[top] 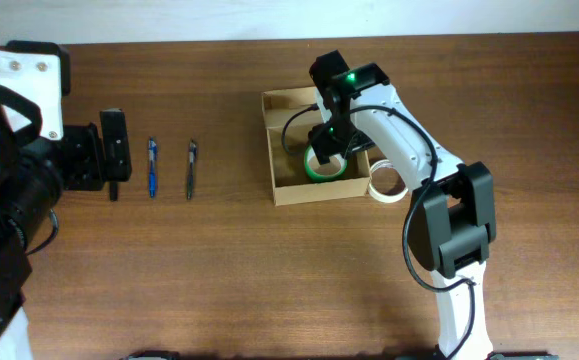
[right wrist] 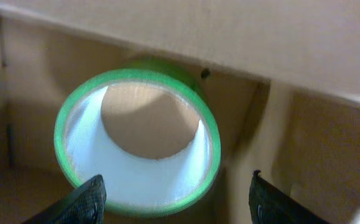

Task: Pack container
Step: 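Open the right gripper and lift it out of the box, then lower the right gripper onto the white masking tape roll and grasp it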

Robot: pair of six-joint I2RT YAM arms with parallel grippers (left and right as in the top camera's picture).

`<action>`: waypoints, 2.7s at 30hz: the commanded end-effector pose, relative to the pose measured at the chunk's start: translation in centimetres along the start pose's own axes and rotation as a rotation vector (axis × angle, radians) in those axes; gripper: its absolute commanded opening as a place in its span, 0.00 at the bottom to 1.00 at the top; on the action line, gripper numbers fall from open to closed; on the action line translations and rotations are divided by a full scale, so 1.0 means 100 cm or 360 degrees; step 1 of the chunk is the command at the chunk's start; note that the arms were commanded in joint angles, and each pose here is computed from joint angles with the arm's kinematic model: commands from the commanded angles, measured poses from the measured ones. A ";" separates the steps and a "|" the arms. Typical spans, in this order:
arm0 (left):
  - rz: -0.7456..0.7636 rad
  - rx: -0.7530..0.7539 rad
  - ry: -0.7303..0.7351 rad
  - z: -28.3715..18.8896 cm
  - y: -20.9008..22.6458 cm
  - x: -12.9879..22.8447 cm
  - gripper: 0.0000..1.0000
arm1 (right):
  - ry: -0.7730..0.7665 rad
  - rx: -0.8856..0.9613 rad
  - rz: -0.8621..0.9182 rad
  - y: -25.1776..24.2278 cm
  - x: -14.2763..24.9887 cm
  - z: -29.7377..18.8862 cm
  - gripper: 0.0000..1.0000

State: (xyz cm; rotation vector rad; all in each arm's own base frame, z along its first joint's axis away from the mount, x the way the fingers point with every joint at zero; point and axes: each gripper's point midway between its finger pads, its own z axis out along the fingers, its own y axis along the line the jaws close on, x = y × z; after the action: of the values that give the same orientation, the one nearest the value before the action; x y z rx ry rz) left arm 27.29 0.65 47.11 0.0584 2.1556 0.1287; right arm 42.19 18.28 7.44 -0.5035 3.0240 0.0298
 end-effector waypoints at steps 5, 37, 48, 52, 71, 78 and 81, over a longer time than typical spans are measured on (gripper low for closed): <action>0.0029 -0.0015 -0.0002 0.002 0.001 -0.001 1.00 | -0.0540 0.0016 0.0014 0.003 -0.033 -0.156 0.74; 0.0030 -0.0002 0.0011 0.002 0.000 0.001 1.00 | 0.0507 -0.0016 0.0515 -0.105 0.136 0.029 0.84; 0.0030 -0.0001 0.0010 0.002 0.000 0.001 1.00 | 0.0515 -0.0073 0.0496 -0.091 0.145 0.052 0.73; 0.0029 -0.0001 0.0010 0.002 0.000 0.000 0.99 | 0.0479 -0.0066 0.0499 -0.096 0.140 0.053 0.73; 0.0030 -0.0001 0.0011 0.002 0.000 0.001 0.99 | 0.0304 -0.0066 0.0456 -0.113 0.102 0.023 0.74; 0.0030 -0.0001 0.0011 0.002 0.000 0.001 0.99 | 0.0086 -0.0003 0.0554 -0.125 0.070 0.028 0.74; 0.0030 -0.0001 0.0012 0.002 0.000 0.001 0.99 | 0.0044 0.0000 0.0593 -0.126 0.064 0.028 0.73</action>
State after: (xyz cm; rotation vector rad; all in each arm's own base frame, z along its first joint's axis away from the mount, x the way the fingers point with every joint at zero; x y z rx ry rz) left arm 27.29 0.65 47.05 0.0587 2.1583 0.1288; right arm 39.59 4.62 3.15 -0.0009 3.1370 0.0676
